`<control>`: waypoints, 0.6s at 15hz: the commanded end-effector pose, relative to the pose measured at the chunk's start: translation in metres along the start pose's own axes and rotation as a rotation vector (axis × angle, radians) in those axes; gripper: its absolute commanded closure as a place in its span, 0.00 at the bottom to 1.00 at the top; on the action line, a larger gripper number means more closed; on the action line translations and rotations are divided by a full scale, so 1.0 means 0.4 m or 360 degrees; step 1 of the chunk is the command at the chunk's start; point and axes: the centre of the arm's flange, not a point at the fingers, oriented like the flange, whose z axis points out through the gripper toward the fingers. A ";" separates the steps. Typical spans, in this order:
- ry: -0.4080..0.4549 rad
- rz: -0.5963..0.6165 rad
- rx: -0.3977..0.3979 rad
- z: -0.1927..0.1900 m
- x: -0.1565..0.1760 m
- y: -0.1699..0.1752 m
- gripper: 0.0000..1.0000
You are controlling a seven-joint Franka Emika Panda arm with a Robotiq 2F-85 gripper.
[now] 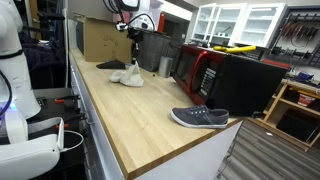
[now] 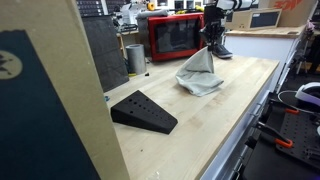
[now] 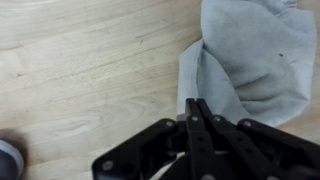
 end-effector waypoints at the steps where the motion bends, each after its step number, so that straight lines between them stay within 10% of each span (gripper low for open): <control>1: 0.0040 0.0202 -0.0007 -0.048 -0.007 0.094 0.99; 9: 0.0069 0.0424 0.0110 -0.087 0.003 0.234 0.99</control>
